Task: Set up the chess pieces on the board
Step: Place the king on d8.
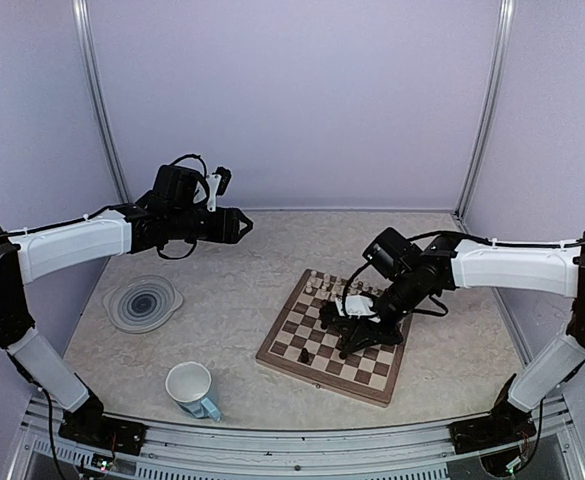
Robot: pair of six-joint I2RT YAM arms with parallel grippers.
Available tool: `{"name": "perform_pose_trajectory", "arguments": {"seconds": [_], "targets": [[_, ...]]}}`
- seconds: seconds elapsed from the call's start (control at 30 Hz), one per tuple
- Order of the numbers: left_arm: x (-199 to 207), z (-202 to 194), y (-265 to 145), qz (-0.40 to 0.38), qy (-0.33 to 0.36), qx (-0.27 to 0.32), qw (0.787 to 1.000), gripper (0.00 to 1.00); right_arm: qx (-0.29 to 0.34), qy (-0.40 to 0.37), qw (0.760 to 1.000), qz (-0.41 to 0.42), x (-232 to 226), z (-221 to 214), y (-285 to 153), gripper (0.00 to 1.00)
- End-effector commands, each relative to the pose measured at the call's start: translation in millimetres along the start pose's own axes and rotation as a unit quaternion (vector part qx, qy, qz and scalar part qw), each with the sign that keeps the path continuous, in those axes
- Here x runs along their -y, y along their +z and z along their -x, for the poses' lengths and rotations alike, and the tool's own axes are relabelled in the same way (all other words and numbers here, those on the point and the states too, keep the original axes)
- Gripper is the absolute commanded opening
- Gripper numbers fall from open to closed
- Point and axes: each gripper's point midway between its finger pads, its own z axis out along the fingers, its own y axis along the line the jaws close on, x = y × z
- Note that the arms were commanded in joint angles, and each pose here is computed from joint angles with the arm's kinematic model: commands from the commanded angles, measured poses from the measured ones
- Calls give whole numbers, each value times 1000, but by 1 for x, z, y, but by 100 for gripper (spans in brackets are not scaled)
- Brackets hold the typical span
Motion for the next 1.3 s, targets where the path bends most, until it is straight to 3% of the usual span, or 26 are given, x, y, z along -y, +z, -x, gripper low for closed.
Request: {"name": "perform_pose_trajectory", "arguments": {"seconds": [0.0, 0.97, 1.27], "targets": [[6, 15, -3, -6, 10, 14, 1000, 66, 6, -32, 999, 19, -11, 7, 15, 2], [4, 17, -4, -9, 8, 14, 1000, 66, -37, -42, 998, 23, -8, -7, 47, 5], [4, 16, -3, -11, 7, 12, 1000, 66, -37, -43, 998, 14, -8, -4, 41, 31]]}}
